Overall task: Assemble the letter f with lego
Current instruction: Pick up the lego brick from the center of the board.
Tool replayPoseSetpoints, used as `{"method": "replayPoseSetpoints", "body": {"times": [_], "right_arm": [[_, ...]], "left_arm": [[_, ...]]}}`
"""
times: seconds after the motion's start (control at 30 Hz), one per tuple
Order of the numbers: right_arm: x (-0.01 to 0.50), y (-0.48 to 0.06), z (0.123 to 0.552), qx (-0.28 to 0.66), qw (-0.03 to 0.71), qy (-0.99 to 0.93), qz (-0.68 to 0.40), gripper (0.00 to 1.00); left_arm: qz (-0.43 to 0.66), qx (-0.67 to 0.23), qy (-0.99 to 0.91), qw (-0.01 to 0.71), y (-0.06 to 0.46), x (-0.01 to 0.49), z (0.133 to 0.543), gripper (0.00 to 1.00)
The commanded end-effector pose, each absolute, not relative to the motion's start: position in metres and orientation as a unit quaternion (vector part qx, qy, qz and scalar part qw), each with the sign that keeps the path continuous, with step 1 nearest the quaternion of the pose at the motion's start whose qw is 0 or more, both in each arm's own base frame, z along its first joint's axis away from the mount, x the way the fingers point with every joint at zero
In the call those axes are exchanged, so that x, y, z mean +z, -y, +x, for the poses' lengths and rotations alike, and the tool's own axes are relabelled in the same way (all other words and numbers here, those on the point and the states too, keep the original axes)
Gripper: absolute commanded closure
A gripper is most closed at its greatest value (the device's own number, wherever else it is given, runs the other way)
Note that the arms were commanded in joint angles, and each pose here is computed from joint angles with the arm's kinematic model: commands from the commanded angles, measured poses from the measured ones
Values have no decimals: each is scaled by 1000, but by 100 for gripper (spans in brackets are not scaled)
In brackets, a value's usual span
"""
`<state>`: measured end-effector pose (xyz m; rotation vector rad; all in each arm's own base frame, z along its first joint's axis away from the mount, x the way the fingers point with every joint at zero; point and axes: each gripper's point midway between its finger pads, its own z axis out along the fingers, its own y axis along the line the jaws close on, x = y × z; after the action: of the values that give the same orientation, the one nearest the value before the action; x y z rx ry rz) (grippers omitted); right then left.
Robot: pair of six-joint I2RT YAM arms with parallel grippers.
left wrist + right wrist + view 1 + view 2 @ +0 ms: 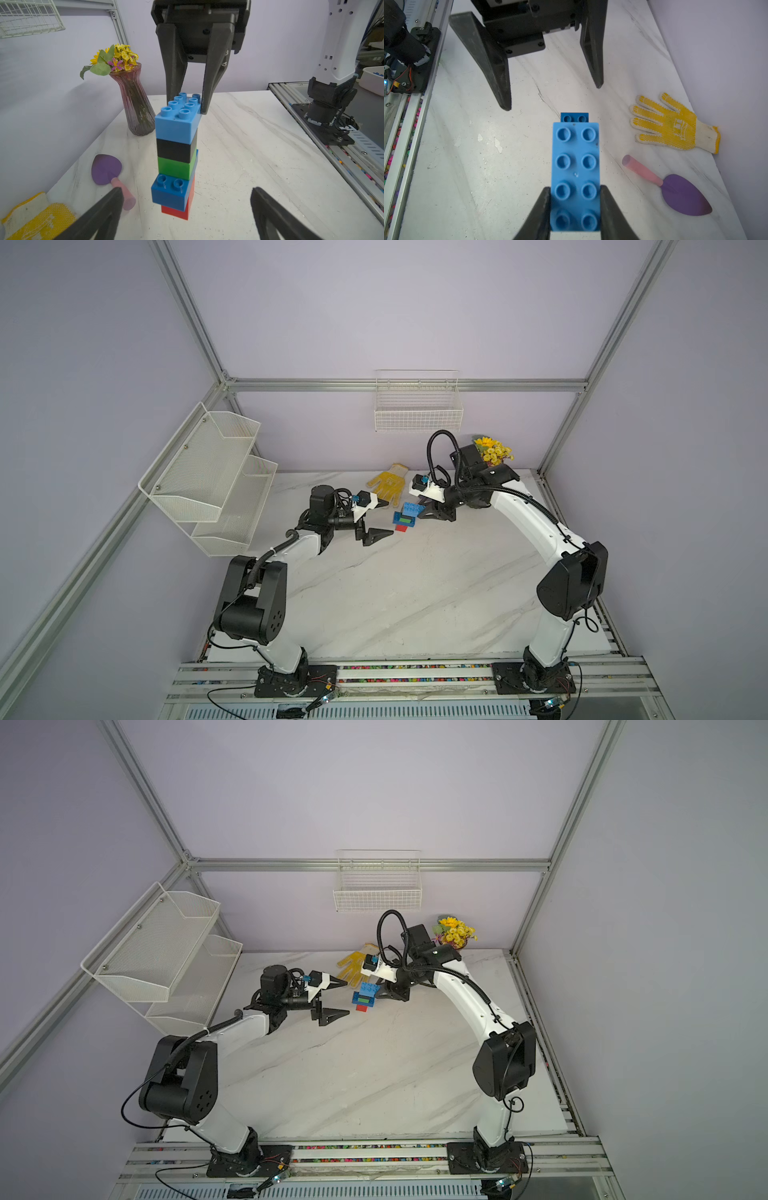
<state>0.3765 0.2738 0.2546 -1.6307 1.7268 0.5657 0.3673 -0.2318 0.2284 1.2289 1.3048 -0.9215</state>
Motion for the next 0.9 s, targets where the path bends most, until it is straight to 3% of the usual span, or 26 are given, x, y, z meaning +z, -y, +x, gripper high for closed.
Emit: {"method": "replayPoseSetpoints", "body": {"times": [0.0, 0.33, 0.87], "right_arm": [[269, -280, 369, 246, 352, -639, -639, 77], [280, -287, 363, 264, 355, -624, -645, 77], [279, -306, 364, 274, 348, -612, -656, 76]], "left_arm": [[534, -381, -520, 547, 231, 241, 368, 4], [529, -393, -524, 540, 233, 241, 371, 6], [527, -407, -527, 528, 234, 240, 373, 27]]}}
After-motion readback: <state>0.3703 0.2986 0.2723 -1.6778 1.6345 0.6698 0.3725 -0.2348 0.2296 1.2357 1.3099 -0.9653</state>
